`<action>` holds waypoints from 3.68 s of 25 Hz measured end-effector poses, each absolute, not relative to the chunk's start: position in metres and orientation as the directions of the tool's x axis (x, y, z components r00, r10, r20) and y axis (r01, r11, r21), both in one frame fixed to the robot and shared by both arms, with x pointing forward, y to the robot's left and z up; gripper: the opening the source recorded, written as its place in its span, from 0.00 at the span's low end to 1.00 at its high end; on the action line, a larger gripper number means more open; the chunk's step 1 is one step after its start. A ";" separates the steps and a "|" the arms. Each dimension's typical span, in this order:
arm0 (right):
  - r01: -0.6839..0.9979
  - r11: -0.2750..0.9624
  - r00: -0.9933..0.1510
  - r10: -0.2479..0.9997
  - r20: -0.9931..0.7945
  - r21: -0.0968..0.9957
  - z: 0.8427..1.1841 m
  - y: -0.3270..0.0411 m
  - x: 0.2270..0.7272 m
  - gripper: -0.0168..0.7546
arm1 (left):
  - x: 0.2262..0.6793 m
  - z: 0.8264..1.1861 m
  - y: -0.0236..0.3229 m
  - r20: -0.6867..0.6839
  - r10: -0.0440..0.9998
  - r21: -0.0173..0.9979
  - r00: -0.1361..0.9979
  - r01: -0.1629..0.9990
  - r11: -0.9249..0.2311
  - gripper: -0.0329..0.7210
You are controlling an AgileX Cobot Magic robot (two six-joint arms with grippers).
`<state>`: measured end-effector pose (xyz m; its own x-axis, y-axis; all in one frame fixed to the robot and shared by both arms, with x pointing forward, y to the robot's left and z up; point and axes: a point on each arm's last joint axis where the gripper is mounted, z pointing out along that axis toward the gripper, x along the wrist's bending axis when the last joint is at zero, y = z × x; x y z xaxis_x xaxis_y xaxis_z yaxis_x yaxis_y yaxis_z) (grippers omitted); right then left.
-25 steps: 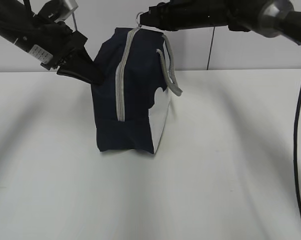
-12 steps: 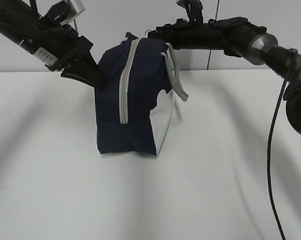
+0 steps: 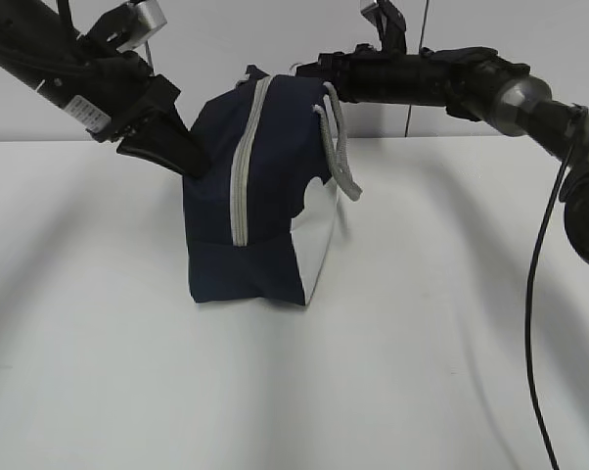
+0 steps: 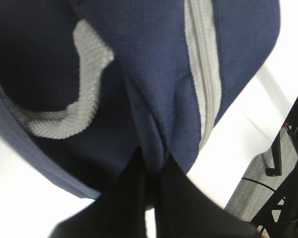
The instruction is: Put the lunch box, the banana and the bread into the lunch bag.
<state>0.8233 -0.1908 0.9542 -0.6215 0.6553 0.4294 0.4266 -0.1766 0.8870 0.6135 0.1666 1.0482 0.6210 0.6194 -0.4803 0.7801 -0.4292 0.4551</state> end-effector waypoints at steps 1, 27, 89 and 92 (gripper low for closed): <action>0.434 -0.184 -0.631 0.636 0.444 0.882 0.955 -0.189 0.822 0.00 | 0.613 1.048 0.167 -0.482 0.618 0.454 0.621 0.780 -0.430 0.05; 0.511 -0.180 -0.731 0.423 0.535 0.841 0.961 -0.180 0.805 0.00 | 0.650 1.107 0.170 -0.446 0.766 0.674 0.463 0.737 -0.054 0.75; 0.482 -0.193 -0.687 0.522 0.506 0.854 0.958 -0.185 0.813 0.00 | 0.717 1.069 0.120 -0.368 0.786 0.729 0.497 0.679 -0.088 0.52; 0.482 -0.193 -0.687 0.522 0.506 0.854 0.958 -0.185 0.813 0.00 | 0.718 1.068 0.120 -0.368 0.787 0.729 0.496 0.679 -0.087 0.45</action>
<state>0.8135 -0.1846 0.9582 -0.6866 0.5222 0.5058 0.4823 -0.1934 0.8544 0.7179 0.1204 1.0681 0.4961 0.7866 -0.3677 0.6787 -0.0872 0.7292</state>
